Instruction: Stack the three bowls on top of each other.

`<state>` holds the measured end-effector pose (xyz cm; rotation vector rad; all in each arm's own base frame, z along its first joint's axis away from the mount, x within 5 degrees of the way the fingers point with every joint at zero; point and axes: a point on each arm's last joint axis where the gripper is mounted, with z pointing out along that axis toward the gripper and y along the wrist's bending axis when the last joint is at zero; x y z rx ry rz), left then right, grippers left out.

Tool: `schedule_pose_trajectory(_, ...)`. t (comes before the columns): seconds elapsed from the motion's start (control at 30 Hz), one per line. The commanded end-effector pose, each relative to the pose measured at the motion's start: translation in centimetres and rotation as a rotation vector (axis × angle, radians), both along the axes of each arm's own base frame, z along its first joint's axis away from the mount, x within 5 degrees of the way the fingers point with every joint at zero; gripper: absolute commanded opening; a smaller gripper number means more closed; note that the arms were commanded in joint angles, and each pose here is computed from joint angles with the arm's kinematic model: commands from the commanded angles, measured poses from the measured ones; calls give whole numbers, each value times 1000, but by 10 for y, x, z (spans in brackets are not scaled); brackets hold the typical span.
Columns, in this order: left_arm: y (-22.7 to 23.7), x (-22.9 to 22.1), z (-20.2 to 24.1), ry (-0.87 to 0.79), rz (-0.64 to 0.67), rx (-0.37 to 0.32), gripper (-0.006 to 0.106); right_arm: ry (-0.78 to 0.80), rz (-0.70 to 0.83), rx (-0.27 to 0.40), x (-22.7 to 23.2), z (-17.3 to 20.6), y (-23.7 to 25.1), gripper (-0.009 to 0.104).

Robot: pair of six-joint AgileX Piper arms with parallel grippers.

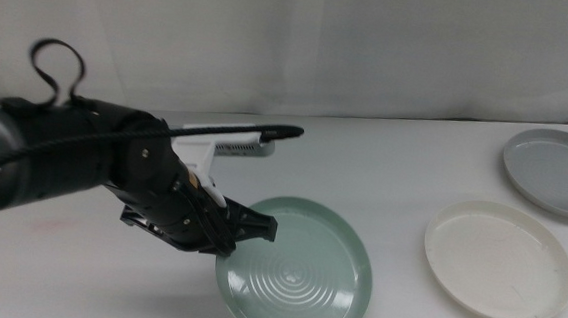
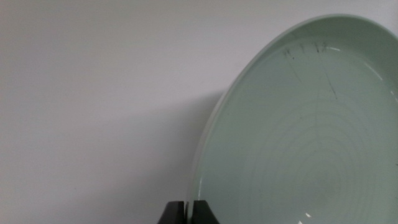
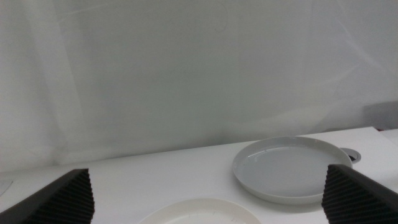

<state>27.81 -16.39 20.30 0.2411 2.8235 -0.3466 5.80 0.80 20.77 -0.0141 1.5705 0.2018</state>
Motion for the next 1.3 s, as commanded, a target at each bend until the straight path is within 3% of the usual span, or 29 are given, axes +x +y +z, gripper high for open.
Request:
schedule_pose_trajectory(0.0, -5, 5, -10, 1, 12, -3, -3, 27, 4, -10, 1, -13, 0, 103)
schedule_pose_trajectory(0.2, -5, 11, -38, 54, 5, 74, -3, 27, 4, -10, 1, -13, 0, 103)
schedule_pose_trajectory(0.63, -5, 14, -54, 70, 0, 107, 0, 27, 4, -10, 1, -13, 0, 103)
schedule_pose_trajectory(0.73, -5, 15, -53, 59, 3, 101, 12, 27, 4, -10, 1, -13, 0, 103)
schedule_pose_trajectory(0.8, -5, 16, -53, 53, 3, 98, 30, 27, 4, -10, 1, -13, 0, 103)
schedule_pose_trajectory(0.83, -5, 16, -53, 49, 4, 96, 57, 27, 4, -10, 1, -13, 0, 103)
schedule_pose_trajectory(0.87, -5, 16, -53, 49, 4, 96, 73, 27, 4, -10, 1, -13, 0, 103)
schedule_pose_trajectory(0.9, -5, 16, -53, 48, 0, 98, 87, 27, 4, -10, 1, -13, 0, 103)
schedule_pose_trajectory(0.93, -5, 17, -53, 43, -8, 107, 93, 27, 4, -10, 1, -13, 0, 103)
schedule_pose_trajectory(1.27, 5, 21, -15, -149, -76, 119, 90, 27, 4, -10, 1, -13, 0, 103)
